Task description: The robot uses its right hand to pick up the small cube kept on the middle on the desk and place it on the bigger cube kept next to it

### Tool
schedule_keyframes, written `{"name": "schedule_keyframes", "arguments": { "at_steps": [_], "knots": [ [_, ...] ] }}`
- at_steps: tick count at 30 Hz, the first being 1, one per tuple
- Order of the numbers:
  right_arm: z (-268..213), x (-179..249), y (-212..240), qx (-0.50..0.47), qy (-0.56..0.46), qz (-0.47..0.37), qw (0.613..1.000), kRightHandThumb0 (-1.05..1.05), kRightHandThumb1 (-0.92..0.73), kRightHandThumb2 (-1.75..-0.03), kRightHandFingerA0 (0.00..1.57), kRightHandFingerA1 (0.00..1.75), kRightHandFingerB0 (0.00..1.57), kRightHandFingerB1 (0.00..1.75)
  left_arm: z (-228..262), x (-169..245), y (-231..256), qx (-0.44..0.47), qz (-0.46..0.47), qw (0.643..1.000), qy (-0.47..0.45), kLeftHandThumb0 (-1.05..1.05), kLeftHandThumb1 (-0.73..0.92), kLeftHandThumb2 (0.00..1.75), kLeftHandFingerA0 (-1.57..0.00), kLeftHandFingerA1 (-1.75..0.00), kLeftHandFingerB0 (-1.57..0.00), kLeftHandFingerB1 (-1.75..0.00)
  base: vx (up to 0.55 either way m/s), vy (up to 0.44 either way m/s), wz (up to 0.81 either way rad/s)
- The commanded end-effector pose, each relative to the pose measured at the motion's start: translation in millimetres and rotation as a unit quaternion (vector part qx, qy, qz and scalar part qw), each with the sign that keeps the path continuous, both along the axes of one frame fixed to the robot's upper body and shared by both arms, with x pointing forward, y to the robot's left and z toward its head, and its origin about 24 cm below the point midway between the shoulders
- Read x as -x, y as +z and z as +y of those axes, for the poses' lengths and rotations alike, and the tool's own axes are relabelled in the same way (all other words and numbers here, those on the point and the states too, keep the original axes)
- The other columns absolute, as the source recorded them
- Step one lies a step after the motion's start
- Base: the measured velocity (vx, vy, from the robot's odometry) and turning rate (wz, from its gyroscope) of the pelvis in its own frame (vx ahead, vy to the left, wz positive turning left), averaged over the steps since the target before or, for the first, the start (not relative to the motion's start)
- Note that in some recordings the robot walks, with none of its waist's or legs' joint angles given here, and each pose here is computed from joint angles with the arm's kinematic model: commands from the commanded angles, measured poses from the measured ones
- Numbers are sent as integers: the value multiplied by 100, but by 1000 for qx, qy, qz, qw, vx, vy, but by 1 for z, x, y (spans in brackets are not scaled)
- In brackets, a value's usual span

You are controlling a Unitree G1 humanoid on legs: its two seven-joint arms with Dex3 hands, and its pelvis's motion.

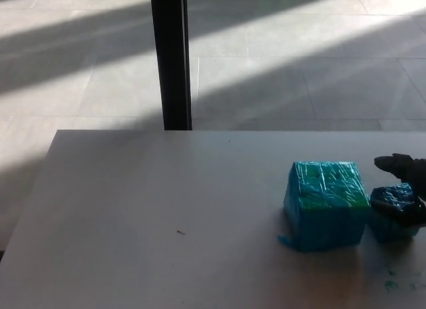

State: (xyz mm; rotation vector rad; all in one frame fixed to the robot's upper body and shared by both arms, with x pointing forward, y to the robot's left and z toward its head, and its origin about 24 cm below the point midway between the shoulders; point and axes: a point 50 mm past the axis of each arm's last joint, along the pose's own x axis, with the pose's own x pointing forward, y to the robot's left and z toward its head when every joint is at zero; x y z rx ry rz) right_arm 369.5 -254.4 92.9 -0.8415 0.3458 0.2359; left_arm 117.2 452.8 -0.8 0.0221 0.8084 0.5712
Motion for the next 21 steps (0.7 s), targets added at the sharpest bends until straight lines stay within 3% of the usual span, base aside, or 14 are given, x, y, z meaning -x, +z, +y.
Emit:
{"name": "schedule_keyframes", "arguments": {
  "at_steps": [1, 2, 3, 5, 6, 7, 11, 12, 14, 17, 18, 19, 20, 21],
  "knots": [
    [5, -3, 7, 38, 31, -18, 999, -76, -44, -79, 0, 5, 10, 22, 4, 1, 5, -5, -5, 1000, 8, -90, 75, 120, -36, -60, -22, -47, 0, 0, 0],
    [1, -2, 7, 61, 28, -6, 998, -84, -49, -83, 0, 0, 11, 18, 4, 0, 4, -7, -5, 1000, 8, -93, 92, 73, -37, -50, -35, -39, 0, 0, 0],
    [-1, -2, 7, 64, 26, -5, 998, -75, -50, -55, 0, 0, 4, 29, 4, 1, 4, -8, -4, 1000, 5, -93, 92, 74, -37, -50, -34, -39, 0, 0, 0],
    [-8, -1, 6, 76, 17, 5, 997, -77, -44, -81, 0, 6, 9, 22, 4, 2, 4, -8, -3, 1000, 1, -92, 92, 71, -35, -50, -33, -39, 0, 0, 0],
    [-11, 0, 6, 77, 12, 9, 997, -76, -46, -78, 0, 0, 15, 20, 4, 2, 4, -10, -1, 1000, -1, -92, 92, 75, -35, -50, -33, -39, 0, 0, 0],
    [-17, 3, 7, 82, 4, 17, 996, -76, -45, -76, 0, 0, 15, 19, 4, 2, 3, -11, 1, 1000, -2, -89, 78, 121, -33, -59, -20, -46, 0, 0, 0],
    [-24, 5, 7, 84, 0, 19, 996, -73, -41, -72, 0, 0, 14, 23, 3, 2, 3, -8, -1, 1000, 3, -89, 78, 121, -33, -59, -21, -47, 0, 0, 0],
    [-27, 7, 7, 79, -11, 21, 997, -54, -48, -55, 0, 7, 11, 28, 3, 3, 3, -9, 0, 1000, 0, -96, 91, 78, -30, -49, -30, -39, 0, 0, 0],
    [-29, 8, 6, 75, -14, 22, 997, -52, -49, -55, 0, 7, 11, 28, 3, 3, 3, -11, 1, 1000, -8, -94, 92, 72, -24, -47, -33, -40, 0, 0, 0],
    [-28, 9, 5, 82, -9, 23, 996, -55, -49, -55, 0, 9, 12, 28, 2, 2, 4, -5, -3, 1000, -7, -94, 91, 73, -23, -47, -32, -40, 0, 0, 0],
    [-26, 8, 0, 91, -8, 31, 995, -64, -37, -70, 0, 5, 10, 34, 3, 1, 4, -3, -4, 1000, -1, -85, 73, 116, -20, -54, -26, -51, 0, 0, 0],
    [-26, 8, 0, 91, -8, 31, 995, -64, -37, -70, 0, 5, 10, 34, 3, 1, 4, -3, -4, 1000, -1, -85, 73, 116, -20, -54, -26, -51, 0, 0, 0],
    [-25, 8, -1, 92, -5, 33, 995, -64, -38, -71, 0, 6, 12, 36, 3, 1, 5, -4, -4, 1000, -2, -93, 92, 76, -31, -51, -30, -39, 0, 0, 0],
    [-22, 8, -3, 97, 2, 37, 995, -69, -40, -70, 0, 0, 11, 34, 2, 0, 5, -6, -5, 1000, -4, -88, 78, 120, -31, -59, -21, -47, 0, 0, 0]
  ]
}}
